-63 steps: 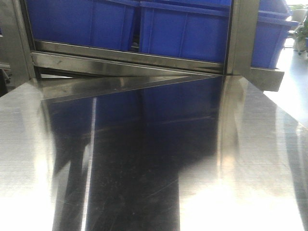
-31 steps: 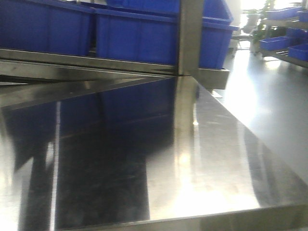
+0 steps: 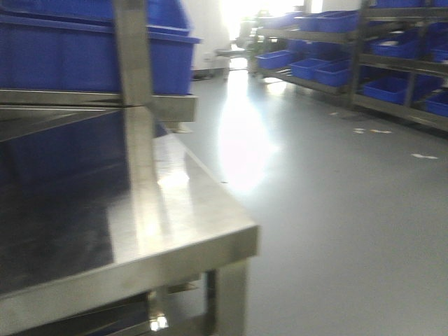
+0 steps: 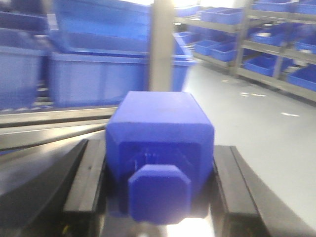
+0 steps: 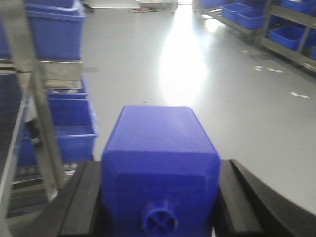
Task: Pick and sort blue part to right shelf
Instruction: 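Drive the base away from the table carrying both blue parts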
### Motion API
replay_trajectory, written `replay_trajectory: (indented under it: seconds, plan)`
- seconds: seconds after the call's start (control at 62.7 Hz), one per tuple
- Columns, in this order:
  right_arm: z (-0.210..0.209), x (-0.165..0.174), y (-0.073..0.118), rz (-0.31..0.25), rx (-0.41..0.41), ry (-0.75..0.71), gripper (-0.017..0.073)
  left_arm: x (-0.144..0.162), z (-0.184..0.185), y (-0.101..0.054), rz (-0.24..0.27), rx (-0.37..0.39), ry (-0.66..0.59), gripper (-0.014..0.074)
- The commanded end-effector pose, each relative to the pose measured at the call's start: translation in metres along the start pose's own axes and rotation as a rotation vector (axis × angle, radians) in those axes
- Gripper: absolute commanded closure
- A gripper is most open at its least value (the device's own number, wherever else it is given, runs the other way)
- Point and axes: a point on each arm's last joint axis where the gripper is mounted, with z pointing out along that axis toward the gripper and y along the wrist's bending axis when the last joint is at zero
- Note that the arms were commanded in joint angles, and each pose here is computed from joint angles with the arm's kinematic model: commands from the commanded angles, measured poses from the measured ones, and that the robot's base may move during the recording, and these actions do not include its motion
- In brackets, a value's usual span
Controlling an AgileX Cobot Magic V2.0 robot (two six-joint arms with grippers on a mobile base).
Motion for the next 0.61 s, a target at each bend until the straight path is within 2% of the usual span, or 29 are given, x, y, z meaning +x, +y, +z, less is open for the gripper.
replay_trajectory:
  seconds: [0.0,0.59]
  plan:
    - [-0.0034,-0.0190,-0.0010,-0.005,0.011,-0.125,0.0230,-0.0179,-0.0021,-0.0008,-0.002,0.001,-0.119,0.0365]
    - [-0.0034,-0.0190,-0.0010,-0.005,0.011,-0.125,0.0230,-0.0179,-0.0021,-0.0008,-0.002,0.001,-0.119,0.0365]
